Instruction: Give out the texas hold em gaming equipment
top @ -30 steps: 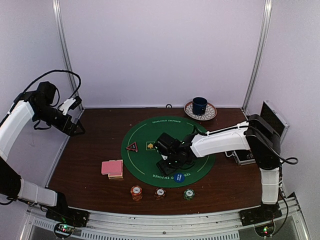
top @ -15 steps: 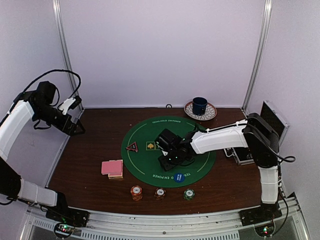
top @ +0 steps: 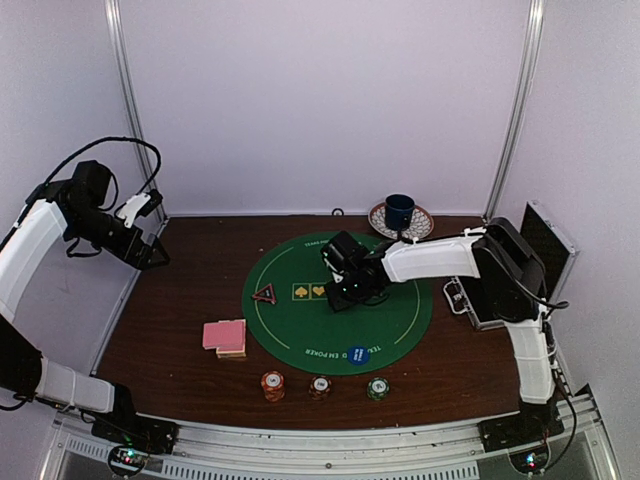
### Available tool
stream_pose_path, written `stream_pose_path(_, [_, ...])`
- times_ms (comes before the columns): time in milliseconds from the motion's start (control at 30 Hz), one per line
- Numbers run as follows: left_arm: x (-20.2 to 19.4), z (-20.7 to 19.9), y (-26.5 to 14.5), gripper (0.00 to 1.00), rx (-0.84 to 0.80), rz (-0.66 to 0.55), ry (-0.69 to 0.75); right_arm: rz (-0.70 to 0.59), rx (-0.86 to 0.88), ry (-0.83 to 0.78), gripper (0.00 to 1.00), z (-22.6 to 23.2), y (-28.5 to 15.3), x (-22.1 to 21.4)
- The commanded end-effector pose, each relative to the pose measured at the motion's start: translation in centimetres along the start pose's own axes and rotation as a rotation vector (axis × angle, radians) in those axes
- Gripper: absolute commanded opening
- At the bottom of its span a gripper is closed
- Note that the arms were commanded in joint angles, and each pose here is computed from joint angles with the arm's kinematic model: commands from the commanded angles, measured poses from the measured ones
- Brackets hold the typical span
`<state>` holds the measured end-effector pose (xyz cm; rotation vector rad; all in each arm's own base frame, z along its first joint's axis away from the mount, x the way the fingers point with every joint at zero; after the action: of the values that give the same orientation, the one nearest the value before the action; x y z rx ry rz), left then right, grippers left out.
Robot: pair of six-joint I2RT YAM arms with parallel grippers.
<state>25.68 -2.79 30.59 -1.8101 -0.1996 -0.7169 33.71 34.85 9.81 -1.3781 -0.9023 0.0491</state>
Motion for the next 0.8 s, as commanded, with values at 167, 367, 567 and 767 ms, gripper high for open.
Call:
stream_pose_path(167, [0.4, -0.2, -1.1, 0.98, 0.011, -0.037, 0.03, 0.037, -0.026, 0.068, 0.4, -4.5, 3.0, 3.4])
stream_pose_path(367, [0.6, -0.1, -0.9, 0.98, 0.002, -0.033, 0.031, 0.031, -0.023, 0.116, 0.38, -6.2, 4.6, 6.0])
stream_pose_path(567, [0.9, 0.1, -0.5, 0.98, -0.006, -0.023, 0.028, -0.004, -0.03, 0.159, 0.38, -7.8, 5.9, 8.9])
stream_pose_path(767, [1.0, 0.2, -0.2, 0.98, -0.008, -0.013, 0.028, -0.064, -0.038, 0.185, 0.48, -9.1, 5.6, 10.9])
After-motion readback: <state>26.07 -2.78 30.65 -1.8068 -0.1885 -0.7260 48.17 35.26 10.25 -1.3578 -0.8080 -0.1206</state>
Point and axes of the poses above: each gripper's point midway between its finger pads, its own y axis out along the fingers, its own z axis along the line the jaws close on, x = y × z, the point moved 8 cm from there along -y, back along the fingers, and after that the axes turned 11 degrees about -y, right-handed, at the moved point
